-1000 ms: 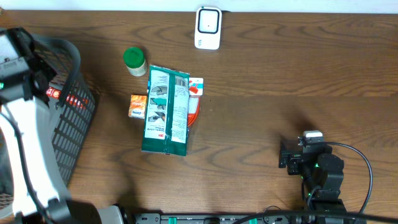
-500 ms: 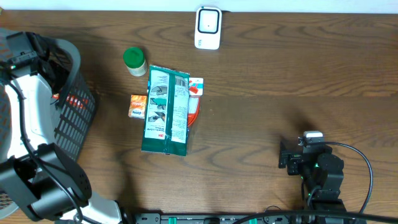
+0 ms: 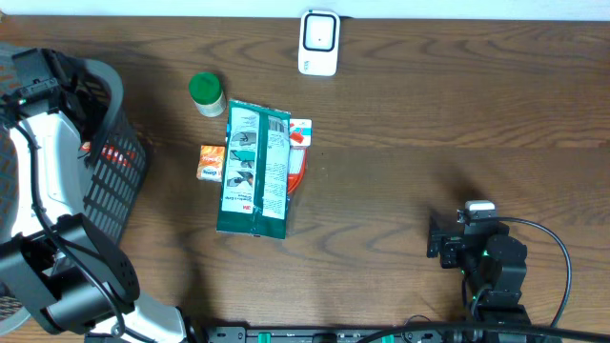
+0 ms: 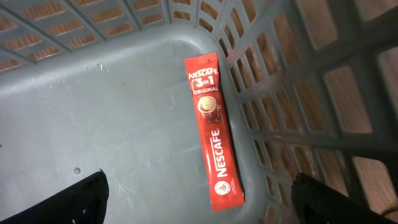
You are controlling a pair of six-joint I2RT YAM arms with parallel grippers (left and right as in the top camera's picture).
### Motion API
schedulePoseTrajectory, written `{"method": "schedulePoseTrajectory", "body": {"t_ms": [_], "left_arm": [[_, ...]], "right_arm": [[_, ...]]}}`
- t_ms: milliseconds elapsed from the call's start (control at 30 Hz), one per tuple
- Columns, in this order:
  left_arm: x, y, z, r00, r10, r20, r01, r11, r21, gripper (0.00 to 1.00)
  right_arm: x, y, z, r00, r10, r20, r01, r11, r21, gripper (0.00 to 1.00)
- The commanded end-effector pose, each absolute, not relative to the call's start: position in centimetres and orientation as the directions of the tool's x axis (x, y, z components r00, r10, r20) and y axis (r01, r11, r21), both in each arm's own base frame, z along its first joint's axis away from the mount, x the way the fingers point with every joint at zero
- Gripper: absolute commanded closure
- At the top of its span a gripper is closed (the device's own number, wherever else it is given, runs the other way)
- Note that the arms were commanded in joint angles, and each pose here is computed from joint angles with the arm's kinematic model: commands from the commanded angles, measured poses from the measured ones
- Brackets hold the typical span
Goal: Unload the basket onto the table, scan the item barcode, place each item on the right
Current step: 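Move the left gripper back into the basket toward the red Nescafe stick, then reach down for the red Nescafe 3-in-1 stick with the left gripper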
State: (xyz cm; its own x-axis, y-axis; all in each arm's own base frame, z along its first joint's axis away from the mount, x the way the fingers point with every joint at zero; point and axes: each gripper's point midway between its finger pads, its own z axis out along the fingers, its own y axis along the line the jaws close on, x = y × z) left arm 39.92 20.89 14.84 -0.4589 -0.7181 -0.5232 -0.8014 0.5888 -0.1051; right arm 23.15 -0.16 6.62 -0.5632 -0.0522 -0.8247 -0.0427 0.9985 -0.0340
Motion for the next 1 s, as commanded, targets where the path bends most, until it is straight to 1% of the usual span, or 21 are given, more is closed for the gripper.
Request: {"method": "schedulePoseTrajectory", "body": {"t_ms": [0, 133, 200, 533, 733, 967], "left_arm": [[39.8, 21.2, 14.0, -0.453, -0.731, -0.510, -0.814, 0.573, -0.097, 0.06], [39.9, 21.2, 14.0, -0.492, -0.700, -0.518, -0.790, 0.609, -0.073, 0.07], [39.8, 21.2, 14.0, -0.495, -0.700, -0.514, -0.788, 0.611, -0.073, 0.07], [40.6, 21.0, 13.0, -0.479, -0.700, -0.530, -0.778, 0.618, -0.113, 0.07], [40.5, 21.0, 10.6, -0.495, -0.707, -0.506, -0.781, 0.617, -0.097, 0.07], [40.9, 19.9, 5.8, -0.546, -0.733, -0.405, -0.769, 0.631, -0.105, 0.07]], "right_arm": [[23.2, -0.1, 6.7, -0.561, -0.036, -0.827, -0.035, 0.999, -0.019, 0.01], [23.2, -0.1, 6.7, -0.560, -0.036, -0.828, -0.035, 0.999, -0.019, 0.01], [23.2, -0.1, 6.7, -0.560, -0.036, -0.828, -0.035, 0.999, -0.019, 0.01], [23.0, -0.1, 6.4, -0.570, -0.035, -0.821, -0.035, 0.999, -0.018, 0.01], [23.0, -0.1, 6.3, -0.574, -0.035, -0.818, -0.035, 0.999, -0.017, 0.01], [22.9, -0.1, 6.2, -0.578, -0.034, -0.815, -0.035, 0.999, -0.017, 0.01]]}}
